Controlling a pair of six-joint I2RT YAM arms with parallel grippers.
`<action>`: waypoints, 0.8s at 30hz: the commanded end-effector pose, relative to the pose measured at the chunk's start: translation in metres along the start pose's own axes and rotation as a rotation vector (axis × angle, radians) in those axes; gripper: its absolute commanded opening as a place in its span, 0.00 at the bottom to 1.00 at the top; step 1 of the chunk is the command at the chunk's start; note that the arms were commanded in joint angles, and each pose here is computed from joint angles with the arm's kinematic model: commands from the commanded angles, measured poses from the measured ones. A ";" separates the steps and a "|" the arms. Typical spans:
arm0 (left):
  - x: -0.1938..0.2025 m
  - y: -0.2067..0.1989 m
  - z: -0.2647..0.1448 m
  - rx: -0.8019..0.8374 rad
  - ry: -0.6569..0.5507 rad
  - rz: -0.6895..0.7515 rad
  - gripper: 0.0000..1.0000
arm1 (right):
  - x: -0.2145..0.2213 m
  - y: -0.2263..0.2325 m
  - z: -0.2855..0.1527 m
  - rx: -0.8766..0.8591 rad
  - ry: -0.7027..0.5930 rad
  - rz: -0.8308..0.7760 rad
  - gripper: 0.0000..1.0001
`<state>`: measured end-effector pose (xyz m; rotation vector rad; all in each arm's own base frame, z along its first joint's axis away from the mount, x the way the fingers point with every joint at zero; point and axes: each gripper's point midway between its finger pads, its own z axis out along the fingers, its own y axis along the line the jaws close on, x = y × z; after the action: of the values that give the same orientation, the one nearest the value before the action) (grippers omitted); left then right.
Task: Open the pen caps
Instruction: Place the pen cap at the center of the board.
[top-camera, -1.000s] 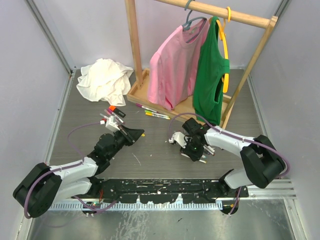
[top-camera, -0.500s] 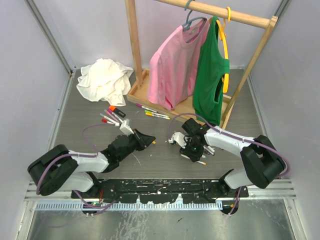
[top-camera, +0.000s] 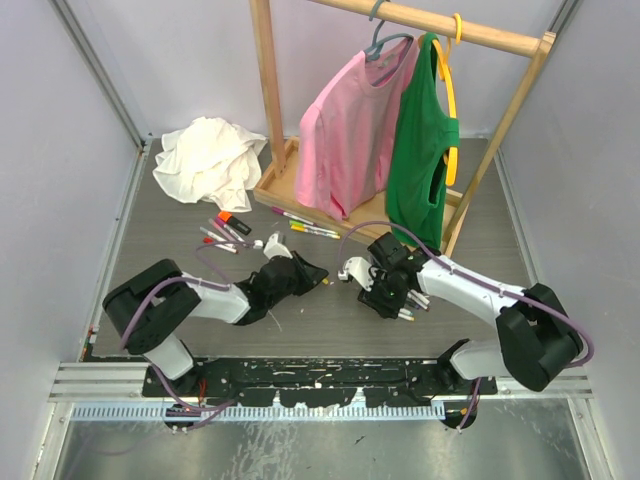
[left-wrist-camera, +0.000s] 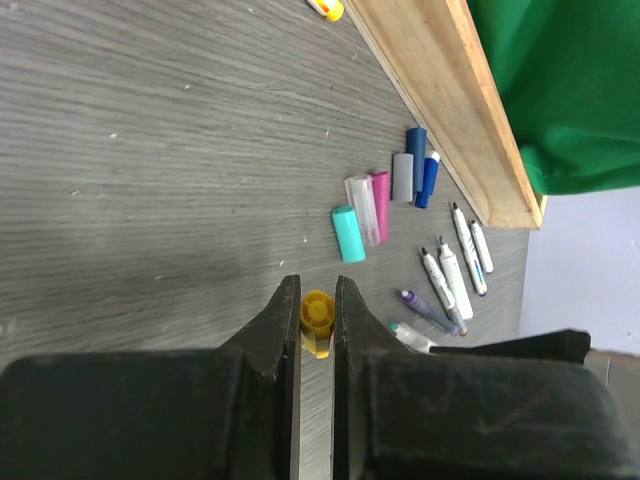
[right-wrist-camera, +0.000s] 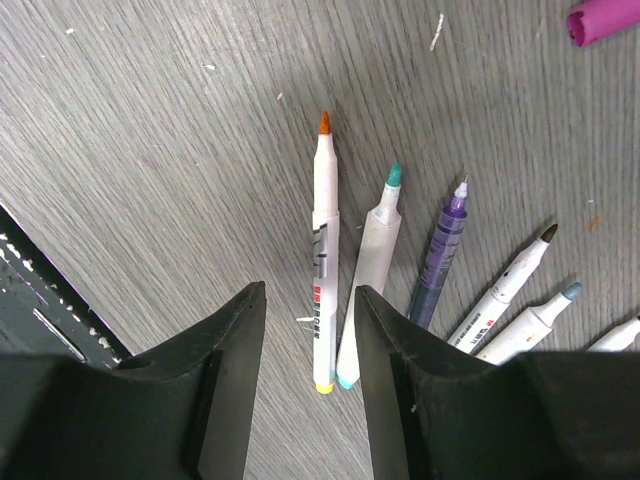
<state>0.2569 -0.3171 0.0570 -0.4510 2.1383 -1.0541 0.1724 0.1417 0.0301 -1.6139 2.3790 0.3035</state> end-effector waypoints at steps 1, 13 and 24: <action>0.004 -0.012 0.016 -0.026 0.025 -0.034 0.00 | -0.018 -0.009 -0.012 0.043 -0.077 -0.009 0.47; 0.016 -0.016 0.036 -0.038 0.060 -0.064 0.06 | -0.030 -0.026 -0.032 0.140 -0.171 0.008 0.49; 0.026 -0.012 0.047 -0.064 0.094 -0.094 0.17 | -0.030 -0.035 -0.038 0.186 -0.189 0.023 0.51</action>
<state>0.2704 -0.3544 0.0295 -0.5347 2.2619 -1.0394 0.1987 0.1388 0.0606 -1.4655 2.2652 0.2444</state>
